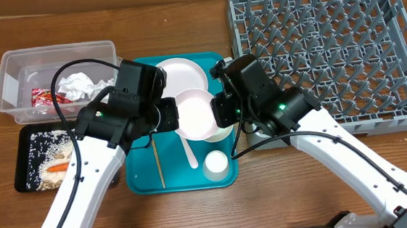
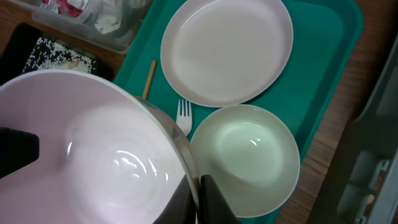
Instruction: Sort waste into correct bins and load items into the dishwasher
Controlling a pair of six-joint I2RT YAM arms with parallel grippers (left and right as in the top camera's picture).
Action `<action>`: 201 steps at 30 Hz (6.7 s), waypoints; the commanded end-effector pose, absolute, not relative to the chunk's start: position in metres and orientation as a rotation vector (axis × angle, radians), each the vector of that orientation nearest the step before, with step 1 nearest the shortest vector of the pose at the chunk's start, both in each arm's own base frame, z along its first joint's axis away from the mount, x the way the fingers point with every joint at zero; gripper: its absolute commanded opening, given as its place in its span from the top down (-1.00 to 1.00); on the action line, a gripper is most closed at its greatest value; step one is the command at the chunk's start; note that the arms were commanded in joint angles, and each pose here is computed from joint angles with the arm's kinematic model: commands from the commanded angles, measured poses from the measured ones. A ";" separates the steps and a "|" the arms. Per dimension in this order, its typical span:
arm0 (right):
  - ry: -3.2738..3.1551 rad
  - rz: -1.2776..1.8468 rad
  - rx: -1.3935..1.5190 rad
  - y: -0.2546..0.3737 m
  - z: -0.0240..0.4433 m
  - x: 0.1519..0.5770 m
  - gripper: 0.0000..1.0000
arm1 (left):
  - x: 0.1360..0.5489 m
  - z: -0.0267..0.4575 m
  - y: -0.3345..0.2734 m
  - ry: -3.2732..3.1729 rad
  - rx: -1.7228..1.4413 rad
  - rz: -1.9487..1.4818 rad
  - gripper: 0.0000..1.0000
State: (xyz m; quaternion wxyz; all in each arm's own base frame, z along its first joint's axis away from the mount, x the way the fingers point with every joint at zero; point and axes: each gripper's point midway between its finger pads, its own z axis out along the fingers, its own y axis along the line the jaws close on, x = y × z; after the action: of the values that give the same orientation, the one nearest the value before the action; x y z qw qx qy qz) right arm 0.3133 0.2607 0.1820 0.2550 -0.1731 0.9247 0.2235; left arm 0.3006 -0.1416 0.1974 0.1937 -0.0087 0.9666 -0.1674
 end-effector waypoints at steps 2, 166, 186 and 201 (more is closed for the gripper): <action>2.458 0.661 -0.489 0.267 0.202 0.311 0.92 | 0.306 0.208 -0.142 2.669 -0.011 -0.475 0.33; 1.381 -1.126 -0.589 0.017 0.189 0.607 0.92 | 0.362 0.372 -0.061 2.152 -0.189 0.049 -1.00; 1.357 -1.180 -0.717 0.033 0.183 0.609 0.92 | 0.362 0.372 -0.061 2.152 -0.189 0.048 -1.00; 1.488 -1.229 -0.742 0.039 0.158 0.603 0.91 | 0.362 0.372 -0.061 2.152 -0.189 0.048 -1.00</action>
State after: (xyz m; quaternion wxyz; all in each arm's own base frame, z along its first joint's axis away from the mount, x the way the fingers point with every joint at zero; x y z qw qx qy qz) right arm 0.6062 0.0354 0.1764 0.5343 -0.2989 0.6035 -0.5108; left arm 0.3624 -0.0650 0.3601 0.4569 -0.0748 0.8862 0.0169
